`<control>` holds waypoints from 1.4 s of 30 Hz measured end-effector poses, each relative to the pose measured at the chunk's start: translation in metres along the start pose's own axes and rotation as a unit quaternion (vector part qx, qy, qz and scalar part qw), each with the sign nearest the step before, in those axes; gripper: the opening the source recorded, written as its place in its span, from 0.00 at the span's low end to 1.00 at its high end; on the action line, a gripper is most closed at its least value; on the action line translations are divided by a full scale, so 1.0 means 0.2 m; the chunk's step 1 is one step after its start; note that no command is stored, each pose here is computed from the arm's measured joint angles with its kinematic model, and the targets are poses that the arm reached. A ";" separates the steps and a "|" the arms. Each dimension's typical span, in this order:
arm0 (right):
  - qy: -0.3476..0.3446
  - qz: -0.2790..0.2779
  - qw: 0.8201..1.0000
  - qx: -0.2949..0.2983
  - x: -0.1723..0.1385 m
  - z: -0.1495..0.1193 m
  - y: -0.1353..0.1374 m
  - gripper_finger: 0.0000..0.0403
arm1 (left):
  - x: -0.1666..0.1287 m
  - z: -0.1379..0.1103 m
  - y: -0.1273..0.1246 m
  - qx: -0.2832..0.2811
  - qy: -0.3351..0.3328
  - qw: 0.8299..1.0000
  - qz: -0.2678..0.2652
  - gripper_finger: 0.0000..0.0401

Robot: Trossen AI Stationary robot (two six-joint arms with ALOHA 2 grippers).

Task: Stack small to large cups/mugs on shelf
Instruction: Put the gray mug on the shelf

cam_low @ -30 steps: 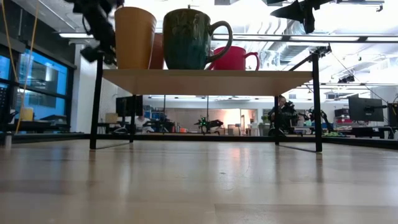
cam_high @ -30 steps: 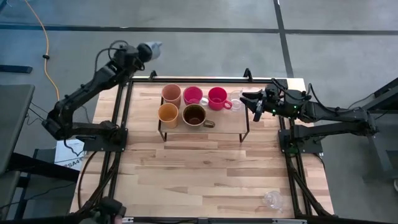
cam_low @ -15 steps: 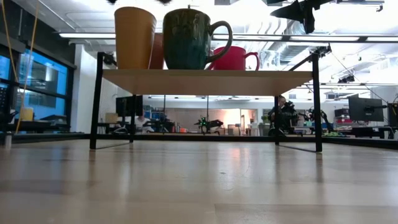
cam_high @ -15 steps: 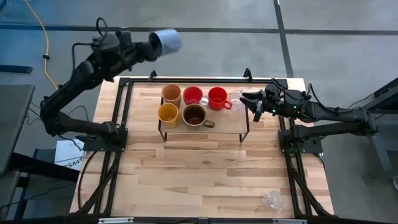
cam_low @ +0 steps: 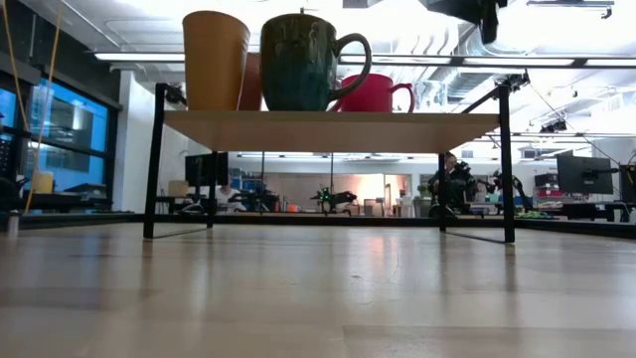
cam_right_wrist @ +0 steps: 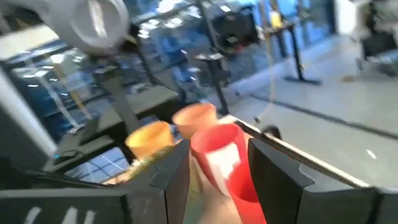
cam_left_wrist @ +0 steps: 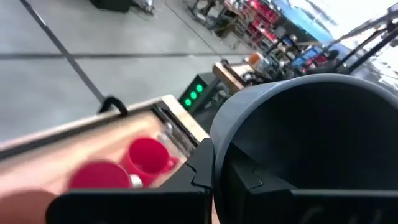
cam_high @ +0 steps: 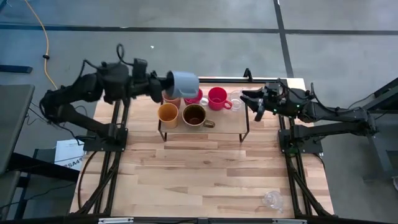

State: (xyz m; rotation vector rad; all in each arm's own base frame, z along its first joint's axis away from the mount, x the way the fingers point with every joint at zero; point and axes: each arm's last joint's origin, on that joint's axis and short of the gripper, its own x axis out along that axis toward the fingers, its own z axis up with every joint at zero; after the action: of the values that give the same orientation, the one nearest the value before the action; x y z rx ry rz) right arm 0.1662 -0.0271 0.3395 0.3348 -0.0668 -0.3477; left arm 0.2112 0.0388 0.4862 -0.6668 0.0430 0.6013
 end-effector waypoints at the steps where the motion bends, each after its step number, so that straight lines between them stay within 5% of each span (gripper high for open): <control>1: -0.007 0.015 1.000 -0.009 0.00 0.01 0.01 0.37 | 0.01 -0.03 -0.02 -0.003 0.005 1.000 0.001 0.00; 7: -0.018 0.068 0.995 -0.070 -0.01 0.06 0.08 0.37 | 0.11 -0.18 -0.10 -0.032 0.061 0.998 0.009 0.00; 11: -0.008 0.087 0.988 -0.130 0.01 0.11 0.17 0.37 | 0.10 -0.17 -0.15 -0.048 0.078 0.996 0.013 0.00; 18: 0.038 0.054 0.959 -0.277 0.13 0.27 0.38 0.44 | 0.06 -0.11 -0.15 -0.029 0.089 0.991 0.091 0.00; 26: 0.057 0.019 0.932 -0.357 0.35 0.36 0.59 0.59 | 0.10 -0.12 -0.17 -0.013 0.077 0.989 0.123 0.00; 33: 0.084 0.017 0.915 -0.395 0.51 0.38 0.69 0.59 | 0.12 -0.13 -0.17 0.009 0.054 0.988 0.147 0.00; 42: 0.082 0.021 0.916 -0.393 0.58 0.42 0.76 0.57 | 0.12 -0.12 -0.16 0.015 0.031 0.986 0.161 0.00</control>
State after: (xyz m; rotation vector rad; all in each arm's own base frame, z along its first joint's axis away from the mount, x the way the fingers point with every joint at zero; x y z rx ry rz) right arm 0.3135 0.0411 0.4696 -0.4373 0.2293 -0.2778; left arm 0.2526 0.0172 0.4808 -0.6540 0.2212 0.8886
